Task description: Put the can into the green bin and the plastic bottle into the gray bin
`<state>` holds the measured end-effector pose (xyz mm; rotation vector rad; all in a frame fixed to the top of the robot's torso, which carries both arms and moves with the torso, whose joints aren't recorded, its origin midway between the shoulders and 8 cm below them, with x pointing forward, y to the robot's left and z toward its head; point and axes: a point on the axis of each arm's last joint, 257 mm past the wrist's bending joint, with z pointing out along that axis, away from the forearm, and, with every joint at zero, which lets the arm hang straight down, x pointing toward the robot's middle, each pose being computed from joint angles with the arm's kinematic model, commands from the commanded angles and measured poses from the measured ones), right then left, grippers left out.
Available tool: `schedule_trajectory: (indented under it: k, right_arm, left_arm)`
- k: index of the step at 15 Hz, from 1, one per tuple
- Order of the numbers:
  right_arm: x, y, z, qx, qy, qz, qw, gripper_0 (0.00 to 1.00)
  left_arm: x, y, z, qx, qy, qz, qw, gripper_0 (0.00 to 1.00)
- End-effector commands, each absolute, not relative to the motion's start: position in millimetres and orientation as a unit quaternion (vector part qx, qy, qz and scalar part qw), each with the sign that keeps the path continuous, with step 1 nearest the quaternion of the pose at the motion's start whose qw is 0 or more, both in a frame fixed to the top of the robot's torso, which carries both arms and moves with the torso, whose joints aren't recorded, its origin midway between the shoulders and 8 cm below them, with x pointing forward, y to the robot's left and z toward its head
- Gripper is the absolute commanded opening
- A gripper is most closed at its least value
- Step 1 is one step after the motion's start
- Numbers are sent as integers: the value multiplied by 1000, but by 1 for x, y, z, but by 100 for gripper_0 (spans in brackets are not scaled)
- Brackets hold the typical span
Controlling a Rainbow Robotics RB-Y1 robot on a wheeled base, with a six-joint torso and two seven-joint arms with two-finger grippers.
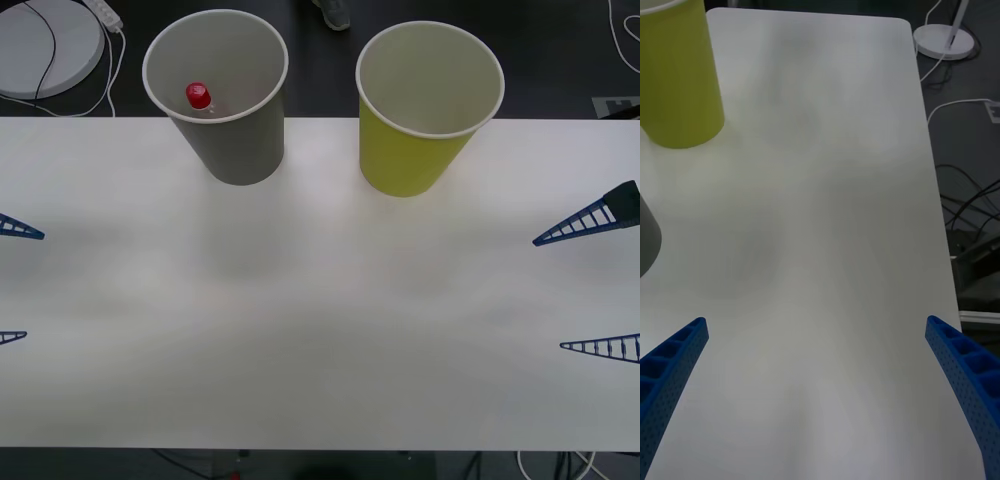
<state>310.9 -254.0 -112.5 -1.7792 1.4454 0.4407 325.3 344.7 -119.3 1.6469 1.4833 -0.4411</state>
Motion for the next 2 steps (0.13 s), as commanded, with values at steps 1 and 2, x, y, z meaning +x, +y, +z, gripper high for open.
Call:
schedule_trajectory:
  k: [1, 2]
  right_arm:
    - [311, -254, -113, -701, 569, 174, 393, 100]
    - [311, -254, -113, -701, 569, 174, 393, 100]
  left_arm:
    - [326, 345, -119, 659, 593, -176, 427, 100]
    - [326, 345, -119, 659, 593, -176, 427, 100]
